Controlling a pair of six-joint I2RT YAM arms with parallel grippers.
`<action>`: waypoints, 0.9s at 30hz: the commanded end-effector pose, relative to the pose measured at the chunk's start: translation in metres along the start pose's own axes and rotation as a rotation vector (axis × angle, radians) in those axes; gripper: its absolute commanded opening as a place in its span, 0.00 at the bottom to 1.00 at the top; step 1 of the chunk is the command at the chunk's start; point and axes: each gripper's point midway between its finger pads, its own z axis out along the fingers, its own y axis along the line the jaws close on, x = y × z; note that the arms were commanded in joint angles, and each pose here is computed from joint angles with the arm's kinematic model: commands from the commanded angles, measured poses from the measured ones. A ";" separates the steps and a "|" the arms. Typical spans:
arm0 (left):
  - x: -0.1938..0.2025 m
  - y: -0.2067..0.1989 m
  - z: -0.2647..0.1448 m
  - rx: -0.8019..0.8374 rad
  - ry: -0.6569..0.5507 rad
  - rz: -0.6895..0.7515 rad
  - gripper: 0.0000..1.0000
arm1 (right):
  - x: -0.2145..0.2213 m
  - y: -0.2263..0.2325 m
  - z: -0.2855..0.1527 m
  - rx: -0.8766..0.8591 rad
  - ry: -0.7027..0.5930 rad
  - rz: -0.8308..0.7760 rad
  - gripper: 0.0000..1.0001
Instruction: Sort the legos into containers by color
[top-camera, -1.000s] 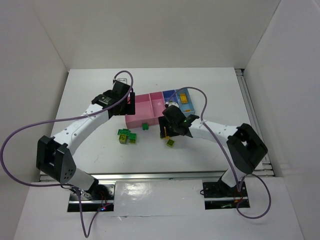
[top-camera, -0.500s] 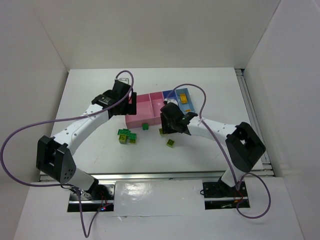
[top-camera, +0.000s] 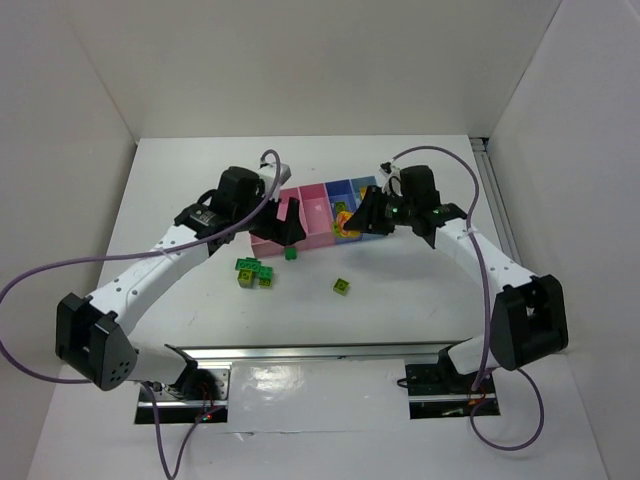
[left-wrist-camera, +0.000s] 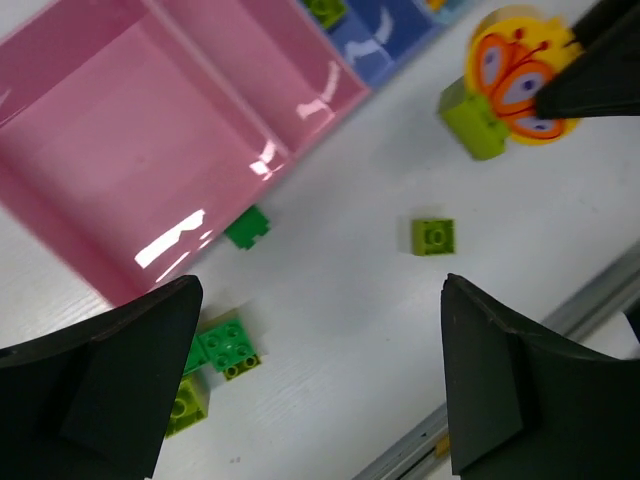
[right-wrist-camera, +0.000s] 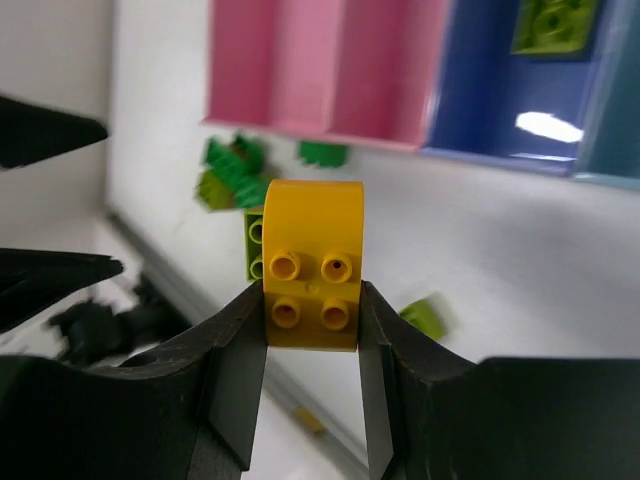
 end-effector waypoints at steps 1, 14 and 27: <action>-0.021 -0.041 -0.014 0.231 -0.069 0.106 1.00 | 0.011 0.055 -0.018 -0.368 0.121 0.000 0.14; -0.022 -0.089 -0.023 0.391 -0.191 0.297 0.95 | 0.011 0.078 -0.037 -0.646 0.217 0.136 0.19; -0.027 -0.091 -0.010 0.347 -0.210 0.290 0.79 | 0.010 0.082 -0.035 -0.651 0.241 0.148 0.19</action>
